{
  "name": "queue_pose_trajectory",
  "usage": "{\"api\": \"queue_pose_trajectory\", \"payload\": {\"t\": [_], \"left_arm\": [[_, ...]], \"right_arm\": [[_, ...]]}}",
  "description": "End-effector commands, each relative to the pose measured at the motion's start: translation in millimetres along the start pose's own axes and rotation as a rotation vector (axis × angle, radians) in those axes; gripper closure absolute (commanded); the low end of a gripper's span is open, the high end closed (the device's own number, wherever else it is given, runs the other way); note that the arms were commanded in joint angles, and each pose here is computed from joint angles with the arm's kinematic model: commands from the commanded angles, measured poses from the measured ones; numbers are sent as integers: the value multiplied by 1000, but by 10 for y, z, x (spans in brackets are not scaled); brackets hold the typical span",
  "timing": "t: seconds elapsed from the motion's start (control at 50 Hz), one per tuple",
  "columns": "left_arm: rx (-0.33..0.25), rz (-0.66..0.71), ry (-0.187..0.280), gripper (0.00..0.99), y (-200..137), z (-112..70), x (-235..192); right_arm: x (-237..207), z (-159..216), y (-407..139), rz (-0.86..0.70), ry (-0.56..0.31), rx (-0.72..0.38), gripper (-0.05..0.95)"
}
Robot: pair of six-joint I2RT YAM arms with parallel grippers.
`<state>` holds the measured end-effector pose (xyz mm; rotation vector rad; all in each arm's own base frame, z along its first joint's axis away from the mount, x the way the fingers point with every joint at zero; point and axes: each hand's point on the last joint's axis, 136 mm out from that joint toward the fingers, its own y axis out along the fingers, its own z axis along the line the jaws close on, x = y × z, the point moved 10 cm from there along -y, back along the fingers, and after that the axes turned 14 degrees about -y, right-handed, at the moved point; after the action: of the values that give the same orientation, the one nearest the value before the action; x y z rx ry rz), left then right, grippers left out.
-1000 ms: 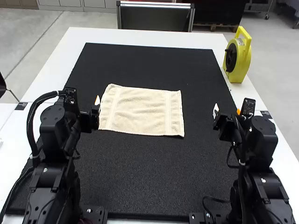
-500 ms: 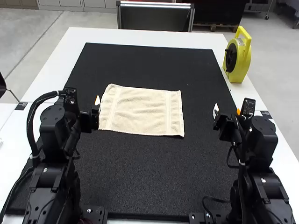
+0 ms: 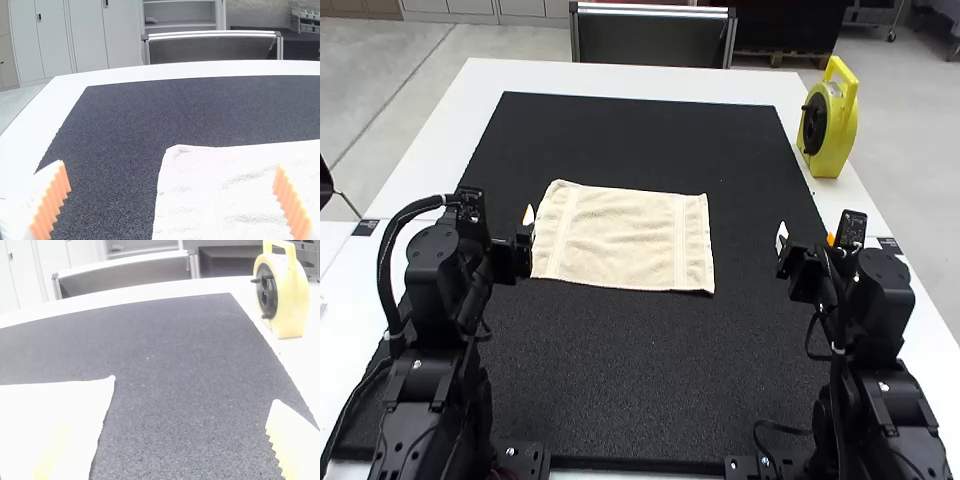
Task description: Fold the towel.
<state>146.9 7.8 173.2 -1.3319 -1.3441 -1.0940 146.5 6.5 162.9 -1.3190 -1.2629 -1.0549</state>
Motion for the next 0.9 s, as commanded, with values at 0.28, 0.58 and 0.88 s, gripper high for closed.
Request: {"api": "queue_pose_trajectory", "payload": {"t": [0.28,0.58,0.88], "left_arm": [[8,-19,2,36,-6,6,14],[4,-35,45,41,-5,-1,38],[4,-72,78,48,-7,-3,88]], "right_arm": [[-12,-3,0,-2,1,-11,-18],[-9,-1,-1,-4,-14,-9,-18],[12,-28,-1,-18,-20,-28,-18]]}}
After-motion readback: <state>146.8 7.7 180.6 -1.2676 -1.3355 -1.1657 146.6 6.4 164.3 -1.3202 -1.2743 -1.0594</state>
